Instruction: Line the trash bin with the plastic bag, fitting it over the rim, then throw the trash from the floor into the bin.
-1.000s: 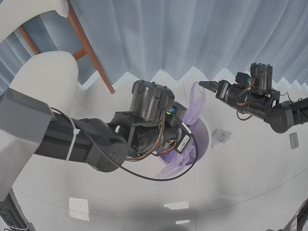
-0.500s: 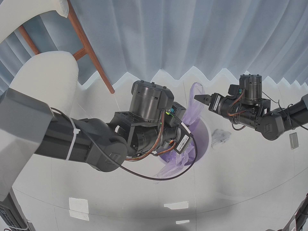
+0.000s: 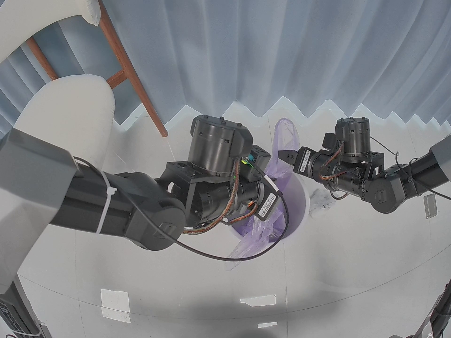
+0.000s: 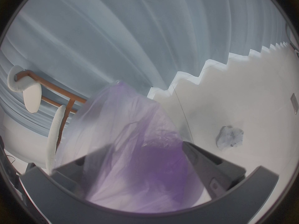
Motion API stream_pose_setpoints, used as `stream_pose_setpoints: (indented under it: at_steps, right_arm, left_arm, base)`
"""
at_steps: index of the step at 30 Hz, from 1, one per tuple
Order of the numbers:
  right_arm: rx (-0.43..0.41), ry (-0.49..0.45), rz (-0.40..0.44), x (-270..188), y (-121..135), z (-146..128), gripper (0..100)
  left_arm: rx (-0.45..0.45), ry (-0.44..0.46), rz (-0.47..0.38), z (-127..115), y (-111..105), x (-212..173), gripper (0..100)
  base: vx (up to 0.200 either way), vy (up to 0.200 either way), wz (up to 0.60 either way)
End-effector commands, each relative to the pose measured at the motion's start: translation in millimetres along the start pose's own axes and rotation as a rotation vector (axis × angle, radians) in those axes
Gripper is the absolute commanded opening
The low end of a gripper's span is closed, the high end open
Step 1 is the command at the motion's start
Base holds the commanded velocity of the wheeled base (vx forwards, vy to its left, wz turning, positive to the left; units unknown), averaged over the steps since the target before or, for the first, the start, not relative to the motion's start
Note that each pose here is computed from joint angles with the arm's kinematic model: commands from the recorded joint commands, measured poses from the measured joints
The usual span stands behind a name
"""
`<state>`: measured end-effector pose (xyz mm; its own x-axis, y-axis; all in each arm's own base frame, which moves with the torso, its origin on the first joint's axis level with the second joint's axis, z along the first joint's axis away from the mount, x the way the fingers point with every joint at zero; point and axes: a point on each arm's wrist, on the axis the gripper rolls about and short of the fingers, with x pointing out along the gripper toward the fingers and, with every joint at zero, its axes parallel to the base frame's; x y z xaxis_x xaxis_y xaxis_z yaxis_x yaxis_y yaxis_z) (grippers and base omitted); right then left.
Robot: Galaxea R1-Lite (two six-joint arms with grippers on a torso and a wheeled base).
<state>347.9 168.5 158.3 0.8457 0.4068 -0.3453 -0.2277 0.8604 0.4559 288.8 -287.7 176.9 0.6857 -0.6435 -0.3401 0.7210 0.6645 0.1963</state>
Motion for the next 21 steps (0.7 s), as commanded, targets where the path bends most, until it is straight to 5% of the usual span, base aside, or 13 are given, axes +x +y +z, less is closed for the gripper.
stream_pose_setpoints:
  at_steps: [1,14,15,21]
  right_arm:
    - [0.002,0.007,0.002,0.4,1.3,-2.4,0]
    - [-0.02,0.049,0.021,-10.6,9.4,-18.2,0]
    - [-0.02,0.047,0.021,-10.5,9.0,-17.7,0]
    - [-0.051,0.042,0.013,-13.1,5.4,-15.6,0]
  left_arm:
    - [0.0,-0.008,0.002,-0.5,-0.2,1.1,0]
    - [0.002,-0.006,-0.002,-9.7,-3.3,-1.6,0]
    - [0.003,0.008,-0.005,-13.9,-4.1,-2.6,100]
    - [-0.059,-0.05,0.017,-7.1,-0.9,-16.5,100]
  base:
    - [0.0,0.0,0.0]
    - [0.0,0.0,0.0]
    - [0.0,0.0,0.0]
    - [0.0,0.0,0.0]
